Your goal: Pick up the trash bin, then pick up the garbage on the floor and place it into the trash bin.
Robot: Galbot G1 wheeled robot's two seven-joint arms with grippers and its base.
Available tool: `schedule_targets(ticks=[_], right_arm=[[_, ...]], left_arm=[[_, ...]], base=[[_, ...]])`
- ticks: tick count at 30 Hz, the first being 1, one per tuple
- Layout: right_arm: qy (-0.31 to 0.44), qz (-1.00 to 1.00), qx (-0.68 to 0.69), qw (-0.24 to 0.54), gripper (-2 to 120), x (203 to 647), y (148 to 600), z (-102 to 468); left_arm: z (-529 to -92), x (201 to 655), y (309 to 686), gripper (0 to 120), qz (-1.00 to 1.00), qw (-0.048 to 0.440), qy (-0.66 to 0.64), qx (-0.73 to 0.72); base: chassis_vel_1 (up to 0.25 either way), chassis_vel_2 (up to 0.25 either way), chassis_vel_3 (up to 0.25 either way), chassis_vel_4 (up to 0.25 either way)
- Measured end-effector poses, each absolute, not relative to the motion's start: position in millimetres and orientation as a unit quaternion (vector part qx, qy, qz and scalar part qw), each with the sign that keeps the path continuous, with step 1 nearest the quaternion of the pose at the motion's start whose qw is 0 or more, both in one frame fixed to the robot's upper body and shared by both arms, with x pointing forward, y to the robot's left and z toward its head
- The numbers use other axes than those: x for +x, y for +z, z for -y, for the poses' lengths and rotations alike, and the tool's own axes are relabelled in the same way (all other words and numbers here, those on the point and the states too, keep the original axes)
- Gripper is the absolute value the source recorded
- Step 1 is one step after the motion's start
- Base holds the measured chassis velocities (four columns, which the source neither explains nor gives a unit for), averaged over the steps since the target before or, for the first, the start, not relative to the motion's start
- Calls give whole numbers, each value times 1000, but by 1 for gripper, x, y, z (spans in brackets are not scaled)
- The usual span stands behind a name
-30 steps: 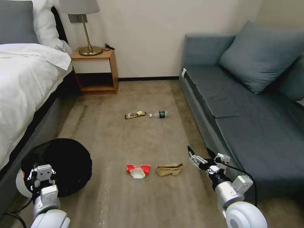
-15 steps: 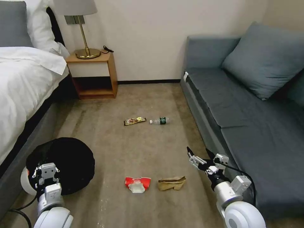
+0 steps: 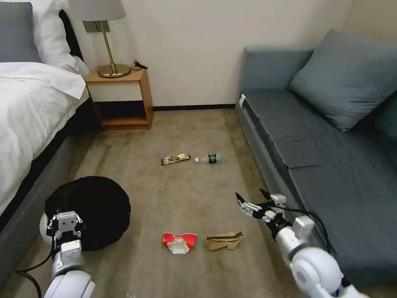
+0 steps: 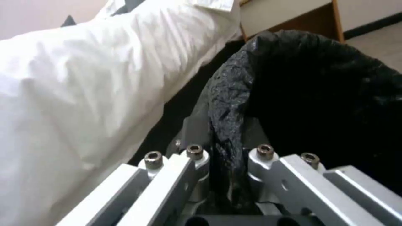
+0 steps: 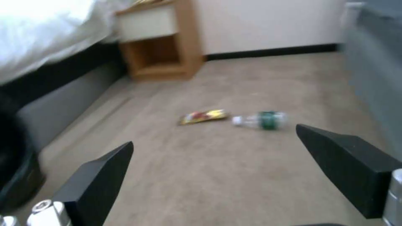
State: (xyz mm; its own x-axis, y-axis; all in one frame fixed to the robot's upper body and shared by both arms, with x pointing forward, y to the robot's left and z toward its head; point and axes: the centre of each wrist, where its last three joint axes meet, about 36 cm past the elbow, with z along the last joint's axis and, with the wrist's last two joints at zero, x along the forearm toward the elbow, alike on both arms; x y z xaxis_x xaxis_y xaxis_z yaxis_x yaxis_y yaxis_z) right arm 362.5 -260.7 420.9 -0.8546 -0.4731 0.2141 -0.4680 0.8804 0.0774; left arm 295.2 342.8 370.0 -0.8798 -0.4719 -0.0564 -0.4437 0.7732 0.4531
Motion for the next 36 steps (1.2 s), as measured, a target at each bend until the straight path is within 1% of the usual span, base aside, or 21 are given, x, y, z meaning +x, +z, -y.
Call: schedule_targets(ticks=[2,4,6,8,10,11,14,16,20,21,23,25,28,29,31,35,36], right_arm=[[26,940,314,130,100,384,424,256],[47,922,357,145,100,399,423,248],[53,915,370,151,100,403,423,245],[85,884,428,168,100,427,421,221],[102,863,460,181,100,438,416,199],[102,863,460,181,100,438,416,199],[126,831,503,203,100,450,403,165],[131,824,511,207,100,453,400,158],[170,793,536,236,100,484,371,121],[170,793,536,236,100,484,371,121],[185,783,541,246,100,495,357,105],[193,774,549,251,100,500,345,87],[203,768,551,255,100,503,335,77],[214,760,555,260,100,505,324,68],[223,755,558,264,100,506,317,64],[257,736,562,277,100,508,287,53],[257,736,562,277,100,508,287,53]], left_arm=[[-345,296,375,0,943,25,-235,235],[-346,296,376,0,943,24,-237,232],[-345,296,376,0,943,24,-237,231],[-343,296,376,0,944,25,-236,227],[-342,296,376,0,945,25,-236,226],[-342,296,376,0,945,25,-236,226],[-341,294,377,0,945,26,-237,225],[-342,293,377,0,944,26,-238,225],[-352,289,385,0,940,21,-246,235],[-352,289,385,0,940,21,-246,235],[-356,288,389,0,939,17,-248,239],[-358,287,391,0,938,16,-249,241],[-359,286,392,0,937,15,-249,243],[-357,285,392,0,938,15,-246,244],[-355,284,392,0,939,14,-243,245],[-345,282,389,0,941,14,-236,242],[-345,282,389,0,941,14,-236,242]], base=[[0,0,0,0],[0,0,0,0],[0,0,0,0],[0,0,0,0],[0,0,0,0],[0,0,0,0],[0,0,0,0],[0,0,0,0],[0,0,0,0],[0,0,0,0],[0,0,0,0],[0,0,0,0],[0,0,0,0],[0,0,0,0],[0,0,0,0],[0,0,0,0],[0,0,0,0]])
